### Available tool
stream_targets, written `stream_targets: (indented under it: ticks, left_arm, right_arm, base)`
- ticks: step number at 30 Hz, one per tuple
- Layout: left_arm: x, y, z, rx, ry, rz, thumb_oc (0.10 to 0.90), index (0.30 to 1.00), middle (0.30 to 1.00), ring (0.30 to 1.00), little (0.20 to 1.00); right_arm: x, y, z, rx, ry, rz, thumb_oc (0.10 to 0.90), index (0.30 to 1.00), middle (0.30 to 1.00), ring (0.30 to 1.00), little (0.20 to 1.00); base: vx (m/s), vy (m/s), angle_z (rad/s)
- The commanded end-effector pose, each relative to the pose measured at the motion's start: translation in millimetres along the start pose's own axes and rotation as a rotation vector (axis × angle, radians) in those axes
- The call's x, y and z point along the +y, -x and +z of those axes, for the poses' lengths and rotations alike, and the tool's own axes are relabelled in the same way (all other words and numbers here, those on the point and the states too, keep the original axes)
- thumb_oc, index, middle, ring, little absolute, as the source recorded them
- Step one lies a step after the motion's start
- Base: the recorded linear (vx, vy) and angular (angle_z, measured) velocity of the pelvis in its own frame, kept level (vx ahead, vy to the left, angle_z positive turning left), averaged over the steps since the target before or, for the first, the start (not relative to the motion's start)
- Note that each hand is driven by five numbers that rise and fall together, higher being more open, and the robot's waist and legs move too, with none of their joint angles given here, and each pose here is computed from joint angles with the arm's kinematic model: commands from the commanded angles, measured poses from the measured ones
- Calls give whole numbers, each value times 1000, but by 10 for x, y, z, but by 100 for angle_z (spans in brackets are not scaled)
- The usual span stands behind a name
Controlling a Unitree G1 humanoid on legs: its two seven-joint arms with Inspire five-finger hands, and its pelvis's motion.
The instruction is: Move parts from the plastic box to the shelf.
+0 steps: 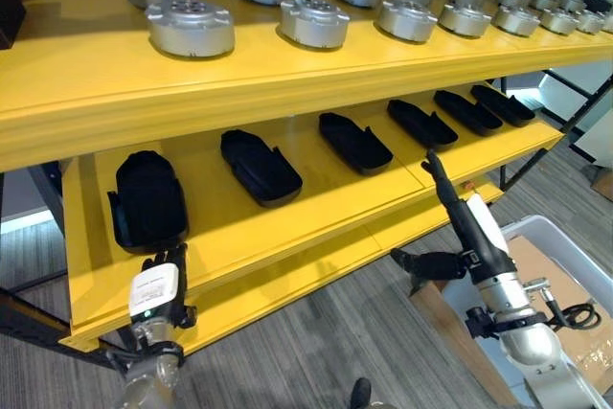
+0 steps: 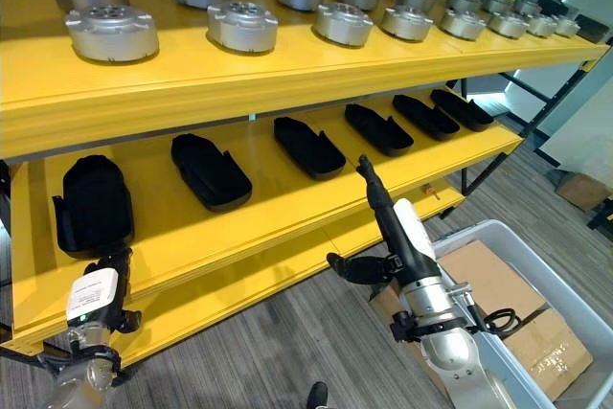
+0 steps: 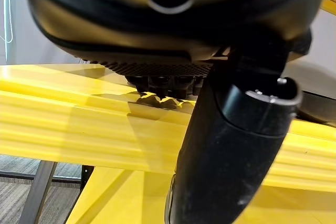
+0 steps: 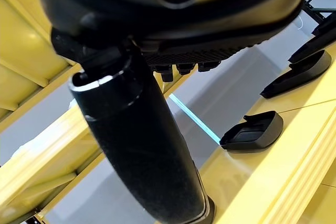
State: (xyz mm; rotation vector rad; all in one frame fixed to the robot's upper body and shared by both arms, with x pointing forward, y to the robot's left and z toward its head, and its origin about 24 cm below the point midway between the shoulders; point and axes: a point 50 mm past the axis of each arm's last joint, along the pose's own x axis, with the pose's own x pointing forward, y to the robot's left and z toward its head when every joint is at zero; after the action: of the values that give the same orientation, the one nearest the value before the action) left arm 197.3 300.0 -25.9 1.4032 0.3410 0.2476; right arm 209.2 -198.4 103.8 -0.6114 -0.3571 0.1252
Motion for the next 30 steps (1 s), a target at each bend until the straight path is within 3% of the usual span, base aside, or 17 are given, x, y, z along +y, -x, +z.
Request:
stream_targets:
  ticks: [1, 13, 14, 17, 18, 19, 20, 21, 23, 24, 30]
  left_arm:
    - [691, -478, 149, -59, 29, 308, 900, 1000, 1000, 1000, 1000]
    - [681, -471, 180, -78, 37, 304, 900, 1000, 1000, 1000, 1000]
    - [508, -273, 312, -159, 163, 227, 900, 1000, 1000, 1000, 1000]
    - [448, -99, 423, -231, 314, 154, 900, 1000, 1000, 1000, 1000]
    - [350, 146, 499, -280, 565, 27, 900, 1000, 1000, 1000, 1000]
    - [357, 158, 483, -277, 569, 21, 900, 1000, 1000, 1000, 1000]
    - [246, 328, 527, -288, 759, -100, 900, 1000, 1000, 1000, 1000]
    - [251, 334, 513, -286, 762, -106, 900, 1000, 1000, 1000, 1000]
    - [118, 490, 507, -213, 1019, -187, 900, 1000, 1000, 1000, 1000]
    - [53, 592, 588, -193, 1266, -279, 900, 1000, 1000, 1000, 1000]
    - [200, 694, 761, -294, 1572, -408, 900, 1000, 1000, 1000, 1000]
  right_arm:
    - [-351, -231, 470, -296, 7, -168, 900, 1000, 1000, 1000, 1000]
    - [-341, -237, 471, -297, -1, -164, 900, 1000, 1000, 1000, 1000]
    - [-349, -233, 458, -290, 7, -176, 900, 1000, 1000, 1000, 1000]
    - [-361, -227, 449, -283, 14, -183, 900, 1000, 1000, 1000, 1000]
    - [-378, -215, 442, -279, 5, -198, 900, 1000, 1000, 1000, 1000]
    - [-372, -210, 440, -277, 3, -195, 900, 1000, 1000, 1000, 1000]
    - [-373, -192, 455, -288, -19, -199, 900, 1000, 1000, 1000, 1000]
    - [-368, -187, 452, -285, -21, -197, 900, 1000, 1000, 1000, 1000]
    - [-345, -148, 461, -291, -49, -187, 900, 1000, 1000, 1000, 1000]
    - [-312, -111, 409, -262, -82, -178, 900, 1000, 1000, 1000, 1000]
    - [-175, -21, 188, -138, -124, -142, 900, 1000, 1000, 1000, 1000]
  base:
    - [0, 0, 0]
    - [0, 0, 0]
    - [0, 0, 0]
    - [-49, -30, 9]
    - [-70, -33, 10]
    - [-21, -19, 9]
    - [50, 7, 6]
    - [-23, 2, 10]
    - [7, -8, 14]
    - [42, -16, 19]
    - [-28, -18, 12]
